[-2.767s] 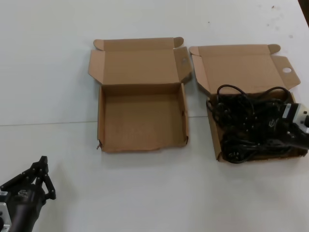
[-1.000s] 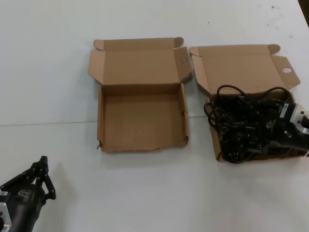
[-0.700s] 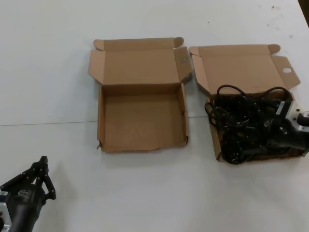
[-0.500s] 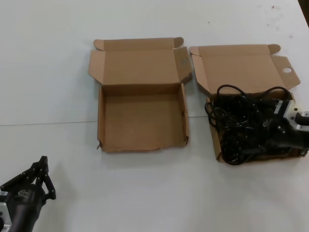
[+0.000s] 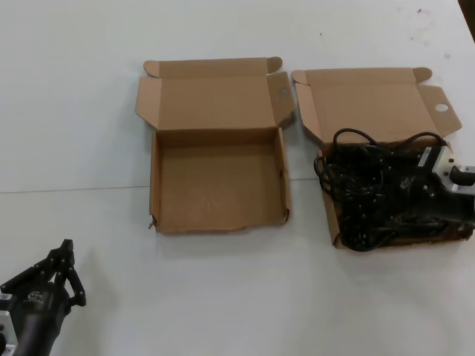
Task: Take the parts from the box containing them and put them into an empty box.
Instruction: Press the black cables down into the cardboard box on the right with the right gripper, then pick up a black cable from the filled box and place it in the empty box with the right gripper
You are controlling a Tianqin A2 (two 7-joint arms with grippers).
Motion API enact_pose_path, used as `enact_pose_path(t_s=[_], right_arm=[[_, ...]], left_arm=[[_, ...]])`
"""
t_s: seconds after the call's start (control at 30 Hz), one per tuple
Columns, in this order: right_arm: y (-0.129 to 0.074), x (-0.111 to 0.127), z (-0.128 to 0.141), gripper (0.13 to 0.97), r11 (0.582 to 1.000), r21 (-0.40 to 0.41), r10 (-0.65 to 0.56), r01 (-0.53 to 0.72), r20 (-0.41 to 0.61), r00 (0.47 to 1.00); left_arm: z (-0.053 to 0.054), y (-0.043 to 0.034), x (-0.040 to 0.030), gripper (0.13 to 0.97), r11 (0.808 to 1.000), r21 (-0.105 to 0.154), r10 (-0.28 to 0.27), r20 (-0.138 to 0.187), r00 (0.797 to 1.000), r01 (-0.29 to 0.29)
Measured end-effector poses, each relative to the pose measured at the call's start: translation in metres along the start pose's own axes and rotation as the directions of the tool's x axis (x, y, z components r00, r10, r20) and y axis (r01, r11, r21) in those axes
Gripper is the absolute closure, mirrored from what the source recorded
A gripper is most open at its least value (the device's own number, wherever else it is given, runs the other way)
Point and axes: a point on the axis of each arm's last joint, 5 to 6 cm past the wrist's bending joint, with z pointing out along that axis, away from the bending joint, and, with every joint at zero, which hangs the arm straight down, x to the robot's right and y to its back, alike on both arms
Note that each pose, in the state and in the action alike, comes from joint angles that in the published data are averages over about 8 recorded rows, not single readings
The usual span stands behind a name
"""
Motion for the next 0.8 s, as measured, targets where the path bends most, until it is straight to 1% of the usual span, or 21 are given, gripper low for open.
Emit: enact_pose_path(t_s=[0.07,0.33,0.37,0.63,0.8], right_arm=[[-0.0002,0.0001,0.0006,0.512,1.0,0.001,0.002,-0.002,-0.001,1.0],[0.0011,-0.0013,0.0035,0.673,1.0,-0.003,0.014,-0.014,-0.003,1.0],[0.0013,-0.0015,0.0038,0.673,1.0,-0.003,0.015,-0.015,-0.003,1.0],[0.0021,-0.001,0.0039,0.828,1.0,-0.007,0.017,-0.018,-0.01,1.0],[0.0002,0.0014,0.0006,0.858,1.0,0.0,0.009,-0.009,-0.016,1.0]], left_arm=[[0.0,0.0,0.0,0.941,1.0,0.0,0.0,0.0,1.0,0.0],[0.0,0.0,0.0,0.941,1.0,0.0,0.0,0.0,1.0,0.0],[0.0,0.0,0.0,0.941,1.0,0.0,0.0,0.0,1.0,0.0],[0.0,0.0,0.0,0.941,1.0,0.0,0.0,0.0,1.0,0.0],[0.0,0.0,0.0,0.941,1.0,0.0,0.0,0.0,1.0,0.0]])
